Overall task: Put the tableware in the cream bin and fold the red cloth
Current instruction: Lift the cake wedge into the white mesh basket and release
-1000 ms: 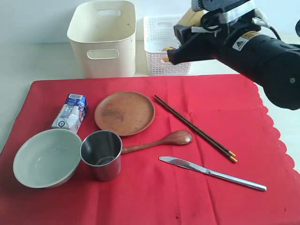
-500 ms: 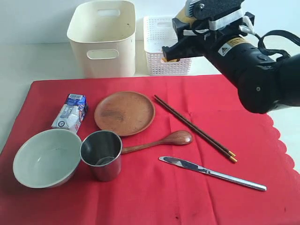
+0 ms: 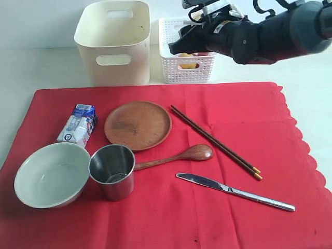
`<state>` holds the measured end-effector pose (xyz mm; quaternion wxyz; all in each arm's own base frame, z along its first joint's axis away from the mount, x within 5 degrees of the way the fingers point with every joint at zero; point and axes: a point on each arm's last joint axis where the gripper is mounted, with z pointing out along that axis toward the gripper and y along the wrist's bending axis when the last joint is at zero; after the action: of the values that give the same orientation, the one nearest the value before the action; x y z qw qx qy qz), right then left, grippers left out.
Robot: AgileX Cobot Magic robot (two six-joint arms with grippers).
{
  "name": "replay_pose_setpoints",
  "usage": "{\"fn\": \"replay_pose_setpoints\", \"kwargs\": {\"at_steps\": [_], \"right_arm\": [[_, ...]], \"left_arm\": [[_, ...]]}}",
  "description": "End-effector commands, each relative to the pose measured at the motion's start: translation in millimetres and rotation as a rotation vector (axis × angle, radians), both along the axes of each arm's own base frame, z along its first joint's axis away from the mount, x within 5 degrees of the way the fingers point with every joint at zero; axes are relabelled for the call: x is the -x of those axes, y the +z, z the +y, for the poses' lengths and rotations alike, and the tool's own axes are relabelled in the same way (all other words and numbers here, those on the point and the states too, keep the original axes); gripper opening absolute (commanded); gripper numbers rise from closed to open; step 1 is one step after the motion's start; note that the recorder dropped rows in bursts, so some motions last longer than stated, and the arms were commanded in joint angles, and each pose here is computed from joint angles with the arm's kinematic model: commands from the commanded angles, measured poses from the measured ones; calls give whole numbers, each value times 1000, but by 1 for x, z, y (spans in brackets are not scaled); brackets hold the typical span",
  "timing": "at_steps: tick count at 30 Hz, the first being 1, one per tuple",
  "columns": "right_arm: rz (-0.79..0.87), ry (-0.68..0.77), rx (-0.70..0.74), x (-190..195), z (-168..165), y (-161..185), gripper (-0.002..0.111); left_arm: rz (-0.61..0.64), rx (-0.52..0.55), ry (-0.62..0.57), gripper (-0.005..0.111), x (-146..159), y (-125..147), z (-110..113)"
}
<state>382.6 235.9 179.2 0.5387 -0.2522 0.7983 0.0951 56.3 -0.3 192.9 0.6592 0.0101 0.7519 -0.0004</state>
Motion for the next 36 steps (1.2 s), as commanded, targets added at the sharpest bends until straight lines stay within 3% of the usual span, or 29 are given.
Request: {"fn": "replay_pose_setpoints", "kwargs": {"at_steps": [1, 11, 24, 28, 36], "right_arm": [[55, 9, 21, -27, 4, 0, 0], [93, 35, 34, -70, 22, -6, 0], [83, 14, 24, -79, 25, -32, 2], [81, 13, 23, -79, 25, -32, 23], [77, 12, 21, -79, 25, -31, 78]], "left_arm": [[-12, 2, -4, 1, 1, 2, 0], [-12, 2, -4, 1, 1, 2, 0], [-12, 2, -4, 1, 1, 2, 0], [-12, 2, -4, 1, 1, 2, 0], [-12, 2, -4, 1, 1, 2, 0]]}}
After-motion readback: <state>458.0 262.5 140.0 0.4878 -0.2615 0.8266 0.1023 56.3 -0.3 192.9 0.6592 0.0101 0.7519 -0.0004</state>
